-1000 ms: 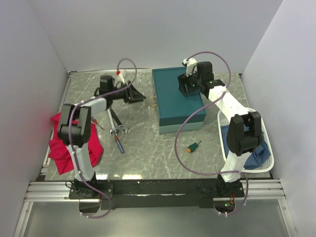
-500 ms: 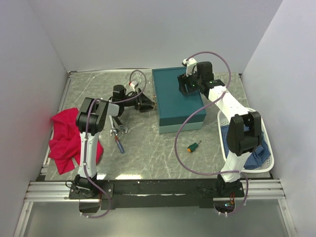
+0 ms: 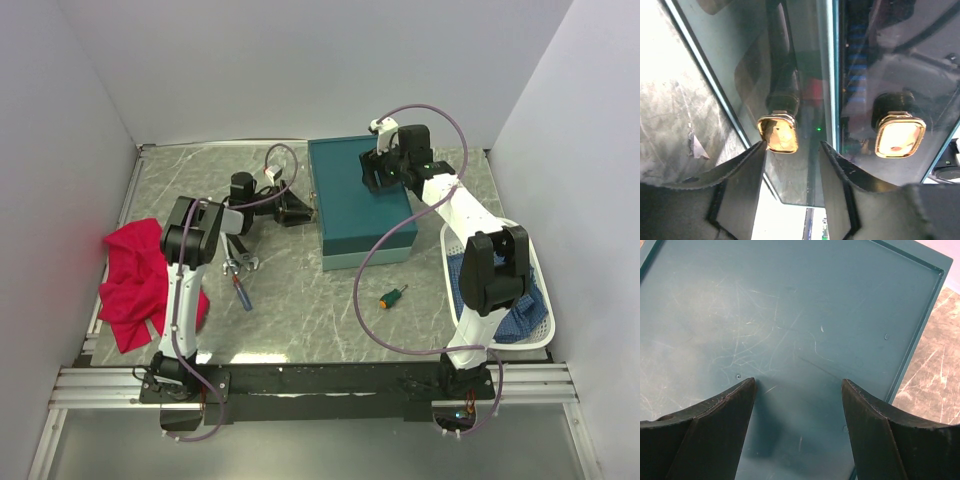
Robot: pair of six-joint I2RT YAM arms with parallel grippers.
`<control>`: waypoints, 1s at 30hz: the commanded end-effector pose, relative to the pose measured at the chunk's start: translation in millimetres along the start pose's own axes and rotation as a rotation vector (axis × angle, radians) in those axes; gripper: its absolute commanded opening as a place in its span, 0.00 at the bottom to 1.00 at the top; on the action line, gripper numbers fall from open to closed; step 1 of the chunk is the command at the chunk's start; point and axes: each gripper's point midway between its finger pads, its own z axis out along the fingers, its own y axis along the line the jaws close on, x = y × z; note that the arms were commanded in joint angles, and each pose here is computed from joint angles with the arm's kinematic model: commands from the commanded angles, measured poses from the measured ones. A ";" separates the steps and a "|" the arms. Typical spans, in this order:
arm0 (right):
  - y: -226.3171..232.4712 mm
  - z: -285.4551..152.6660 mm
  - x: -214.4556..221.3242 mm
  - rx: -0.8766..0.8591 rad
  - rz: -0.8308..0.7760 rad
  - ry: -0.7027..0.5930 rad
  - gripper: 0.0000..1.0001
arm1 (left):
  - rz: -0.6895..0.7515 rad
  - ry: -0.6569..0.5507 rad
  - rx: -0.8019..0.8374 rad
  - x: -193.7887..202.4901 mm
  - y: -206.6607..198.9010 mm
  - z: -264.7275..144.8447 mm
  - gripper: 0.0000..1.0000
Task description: Sort the tools into containers
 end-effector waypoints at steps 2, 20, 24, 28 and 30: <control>32.6 10.0 71.4 -0.095 0.020 0.244 0.77 | 0.033 0.002 0.048 7.8 -2.8 25.8 0.45; 42.6 6.7 72.3 -0.092 -0.014 0.248 0.77 | -0.030 0.030 0.026 19.9 24.4 25.6 0.48; 44.5 9.9 71.7 -0.094 -0.026 0.246 0.77 | -0.001 -0.012 0.049 14.1 16.1 13.3 0.27; 43.8 13.0 74.7 -0.091 -0.042 0.256 0.76 | 0.001 -0.068 0.030 -5.5 4.4 -14.6 0.13; 40.3 14.9 78.1 -0.076 -0.057 0.264 0.75 | 0.043 -0.099 -0.001 -19.8 -0.5 -35.4 0.11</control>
